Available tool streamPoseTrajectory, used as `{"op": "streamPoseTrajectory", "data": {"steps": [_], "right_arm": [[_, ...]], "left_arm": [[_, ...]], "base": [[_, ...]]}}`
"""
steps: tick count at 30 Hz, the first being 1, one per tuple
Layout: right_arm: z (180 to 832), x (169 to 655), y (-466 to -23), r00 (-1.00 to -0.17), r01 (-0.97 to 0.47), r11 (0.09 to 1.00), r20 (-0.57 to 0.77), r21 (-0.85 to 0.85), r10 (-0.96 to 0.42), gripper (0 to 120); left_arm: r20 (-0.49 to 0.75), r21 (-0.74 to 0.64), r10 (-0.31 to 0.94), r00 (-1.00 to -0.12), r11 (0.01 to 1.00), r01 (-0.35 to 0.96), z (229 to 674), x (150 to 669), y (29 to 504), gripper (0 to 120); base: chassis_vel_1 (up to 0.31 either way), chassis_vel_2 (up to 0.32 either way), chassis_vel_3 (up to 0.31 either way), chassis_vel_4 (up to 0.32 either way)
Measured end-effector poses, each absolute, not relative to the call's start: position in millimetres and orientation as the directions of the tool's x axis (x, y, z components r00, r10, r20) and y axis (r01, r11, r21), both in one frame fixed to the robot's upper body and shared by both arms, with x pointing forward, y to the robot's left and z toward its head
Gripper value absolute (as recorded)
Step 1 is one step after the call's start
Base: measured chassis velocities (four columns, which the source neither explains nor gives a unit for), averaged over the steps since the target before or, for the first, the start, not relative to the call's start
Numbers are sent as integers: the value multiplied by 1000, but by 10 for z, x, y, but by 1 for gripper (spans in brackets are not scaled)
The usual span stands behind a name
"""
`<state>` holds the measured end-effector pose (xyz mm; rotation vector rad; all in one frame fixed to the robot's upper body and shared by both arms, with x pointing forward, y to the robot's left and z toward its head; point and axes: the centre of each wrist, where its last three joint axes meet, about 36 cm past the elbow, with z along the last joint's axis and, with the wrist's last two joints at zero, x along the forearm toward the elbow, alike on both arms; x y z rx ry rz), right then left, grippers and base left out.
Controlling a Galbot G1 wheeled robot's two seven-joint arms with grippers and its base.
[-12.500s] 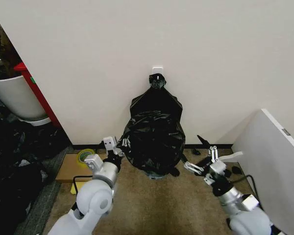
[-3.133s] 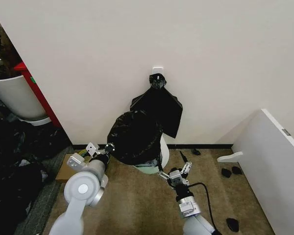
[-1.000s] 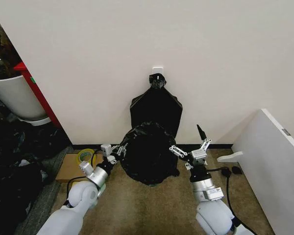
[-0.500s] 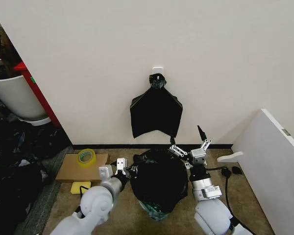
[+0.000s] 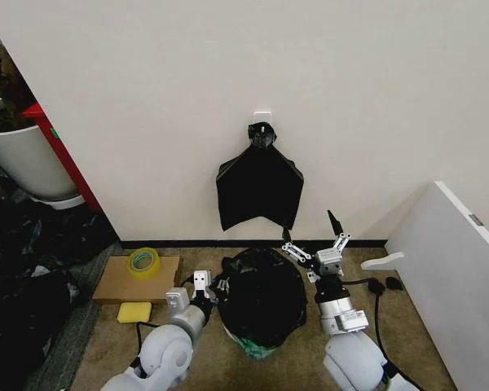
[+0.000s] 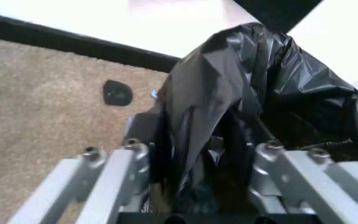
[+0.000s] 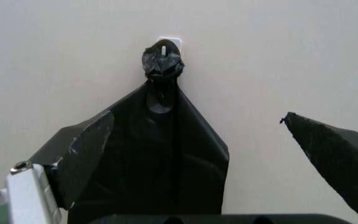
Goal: Place the garbage bag over the trash bin.
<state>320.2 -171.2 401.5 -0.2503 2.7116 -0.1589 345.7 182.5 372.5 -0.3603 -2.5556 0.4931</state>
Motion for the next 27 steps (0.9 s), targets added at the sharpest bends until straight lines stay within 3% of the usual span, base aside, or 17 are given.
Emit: {"op": "streamPoseTrajectory", "data": {"steps": [8,12,13,16,18,19,22,27], "right_arm": [[4008,3178,-1700,-902,-154,977,-383,-145,-198,100],[4013,3184,-1696,-905,-152,977,-377,-147,-197,100],[4013,3184,-1696,-905,-152,977,-377,-147,-197,100],[4025,3173,-1688,-913,-143,979,-363,-145,-187,100],[4070,3135,-1678,-932,-118,983,-327,-143,-159,100],[4070,3135,-1678,-932,-118,983,-327,-143,-159,100],[4155,3217,-1861,-953,-14,972,-290,-236,-84,100],[4325,3271,-2011,-964,43,974,-265,-224,-18,100]], "left_arm": [[436,-401,318,-842,906,135,4165,3417,1925,67],[449,-317,280,-849,938,142,4461,3313,1986,86],[449,-317,280,-849,938,142,4461,3313,1986,86],[353,-289,264,-898,943,163,4504,3286,1985,94],[130,-225,253,-959,949,220,4485,3283,1953,100],[130,-225,253,-959,949,220,4485,3283,1953,100],[-162,-153,247,-955,950,272,4533,3336,1804,100],[-256,-120,185,-949,968,221,4616,3428,1959,100]], "base": [[0,0,0,0],[0,0,0,0],[0,0,0,0],[0,0,0,0],[0,0,0,0],[0,0,0,0],[0,0,0,0],[0,0,0,0]]}}
